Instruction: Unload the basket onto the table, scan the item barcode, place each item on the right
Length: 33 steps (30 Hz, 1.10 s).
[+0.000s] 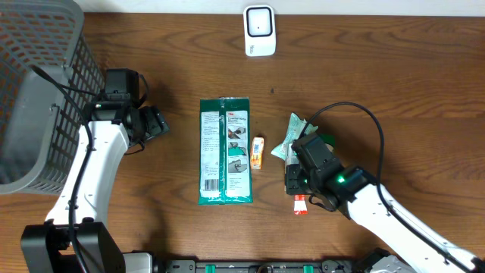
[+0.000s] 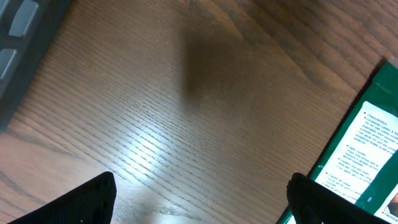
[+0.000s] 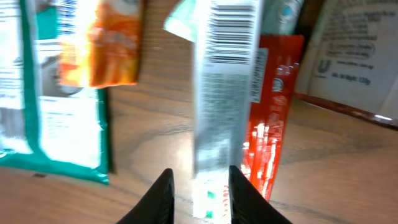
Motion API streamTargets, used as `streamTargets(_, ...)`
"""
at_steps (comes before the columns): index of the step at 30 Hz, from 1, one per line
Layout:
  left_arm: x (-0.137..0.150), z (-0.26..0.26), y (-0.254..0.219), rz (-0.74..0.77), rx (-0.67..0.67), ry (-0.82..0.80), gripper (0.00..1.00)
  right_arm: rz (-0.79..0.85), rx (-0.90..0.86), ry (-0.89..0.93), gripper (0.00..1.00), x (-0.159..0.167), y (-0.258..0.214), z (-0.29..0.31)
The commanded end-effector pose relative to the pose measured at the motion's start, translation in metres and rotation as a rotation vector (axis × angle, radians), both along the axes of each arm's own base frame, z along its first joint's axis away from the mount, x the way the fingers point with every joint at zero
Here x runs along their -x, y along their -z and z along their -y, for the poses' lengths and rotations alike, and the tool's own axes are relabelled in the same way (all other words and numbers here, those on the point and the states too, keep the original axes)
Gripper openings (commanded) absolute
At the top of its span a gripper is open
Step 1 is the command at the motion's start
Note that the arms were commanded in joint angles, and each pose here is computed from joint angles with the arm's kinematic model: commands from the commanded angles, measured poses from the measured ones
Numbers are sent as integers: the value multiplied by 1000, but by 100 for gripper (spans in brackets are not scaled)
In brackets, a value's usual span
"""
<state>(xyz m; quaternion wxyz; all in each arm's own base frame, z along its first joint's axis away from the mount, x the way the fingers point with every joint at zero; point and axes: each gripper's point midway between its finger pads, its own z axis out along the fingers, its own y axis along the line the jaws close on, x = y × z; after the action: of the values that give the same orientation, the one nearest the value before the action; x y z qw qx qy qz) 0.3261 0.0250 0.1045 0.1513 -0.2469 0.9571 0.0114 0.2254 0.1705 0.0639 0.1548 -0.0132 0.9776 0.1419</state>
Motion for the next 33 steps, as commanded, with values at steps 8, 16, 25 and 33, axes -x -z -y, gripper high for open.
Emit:
streamTargets(8, -1, -4, -3, 6, -17, -3, 89, -43, -38, 84, 47, 5, -9, 7)
streamTargets(16, -1, -4, -3, 7, -17, -3, 89, -73, -15, 63, 48, 20, 4, 6)
streamTargets(25, -1, -4, -3, 7, -17, -3, 89, -143, 59, 61, 45, 35, 31, 3)
streamTargets(33, -1, -4, -3, 7, -17, -3, 89, -129, 68, 67, 31, 29, 35, 2)
